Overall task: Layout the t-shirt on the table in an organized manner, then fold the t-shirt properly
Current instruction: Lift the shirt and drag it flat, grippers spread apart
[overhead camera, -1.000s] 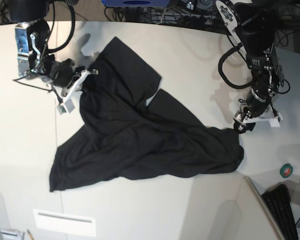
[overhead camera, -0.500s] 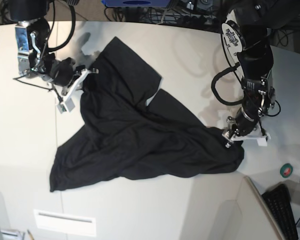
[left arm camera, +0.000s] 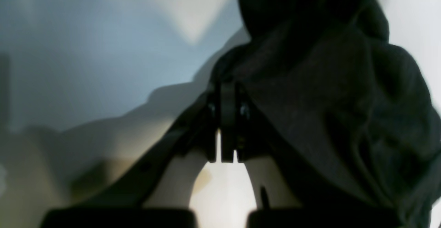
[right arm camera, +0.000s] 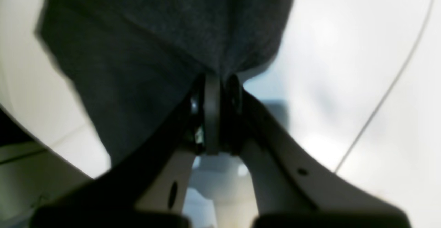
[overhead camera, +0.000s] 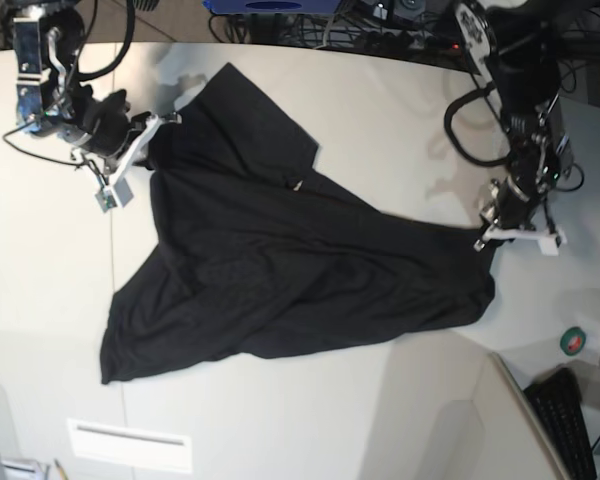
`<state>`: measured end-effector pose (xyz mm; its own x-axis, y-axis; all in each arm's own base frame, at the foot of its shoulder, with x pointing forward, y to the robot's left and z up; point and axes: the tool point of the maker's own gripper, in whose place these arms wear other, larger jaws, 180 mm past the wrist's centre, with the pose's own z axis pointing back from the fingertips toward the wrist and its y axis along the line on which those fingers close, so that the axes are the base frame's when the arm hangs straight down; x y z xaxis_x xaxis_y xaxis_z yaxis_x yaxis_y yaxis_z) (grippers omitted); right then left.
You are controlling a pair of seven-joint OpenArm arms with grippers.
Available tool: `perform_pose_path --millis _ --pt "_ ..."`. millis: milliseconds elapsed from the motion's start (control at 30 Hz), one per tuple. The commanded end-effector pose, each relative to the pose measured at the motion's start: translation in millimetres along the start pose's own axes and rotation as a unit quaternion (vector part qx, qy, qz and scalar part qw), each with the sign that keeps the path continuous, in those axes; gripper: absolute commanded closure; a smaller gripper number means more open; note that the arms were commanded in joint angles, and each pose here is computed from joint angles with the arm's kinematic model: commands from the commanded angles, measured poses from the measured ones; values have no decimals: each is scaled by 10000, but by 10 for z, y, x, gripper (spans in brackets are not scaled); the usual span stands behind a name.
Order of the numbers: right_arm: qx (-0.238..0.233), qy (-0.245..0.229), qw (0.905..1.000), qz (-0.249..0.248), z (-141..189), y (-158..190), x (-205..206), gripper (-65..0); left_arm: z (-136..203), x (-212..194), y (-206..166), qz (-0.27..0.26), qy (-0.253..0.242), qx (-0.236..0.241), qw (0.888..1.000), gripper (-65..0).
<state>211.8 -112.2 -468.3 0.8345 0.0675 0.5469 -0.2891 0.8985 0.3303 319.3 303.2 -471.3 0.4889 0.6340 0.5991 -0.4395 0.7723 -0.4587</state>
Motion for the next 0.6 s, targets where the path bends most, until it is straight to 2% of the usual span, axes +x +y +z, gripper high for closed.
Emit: perform_pose_path --millis 0,67,167,233,433,567 --pt "-35 -541 9984 175 111 -23 371 0 87 371 -159 -246 -408 -202 9987 0" --pt "-199 -744 9966 287 250 -94 563 0 273 616 -374 -642 -560 -371 9957 0" --pt "-549 -953 9931 415 423 -321 998 0 500 988 -614 -841 -797 -314 9928 0" --pt "-816 -1134 9890 482 548 -529 1367 0 542 1188 -930 -1025 -839 -504 9899 0" --pt "-1392 -1428 9770 749 653 -995 2436 0 209 1363 -1970 -2037 -466 -1204 9705 0" --pt "-1677 -1590 9699 771 763 -1209 3112 0 -53 1703 -2370 -1855 -446 -1199 9743 0"
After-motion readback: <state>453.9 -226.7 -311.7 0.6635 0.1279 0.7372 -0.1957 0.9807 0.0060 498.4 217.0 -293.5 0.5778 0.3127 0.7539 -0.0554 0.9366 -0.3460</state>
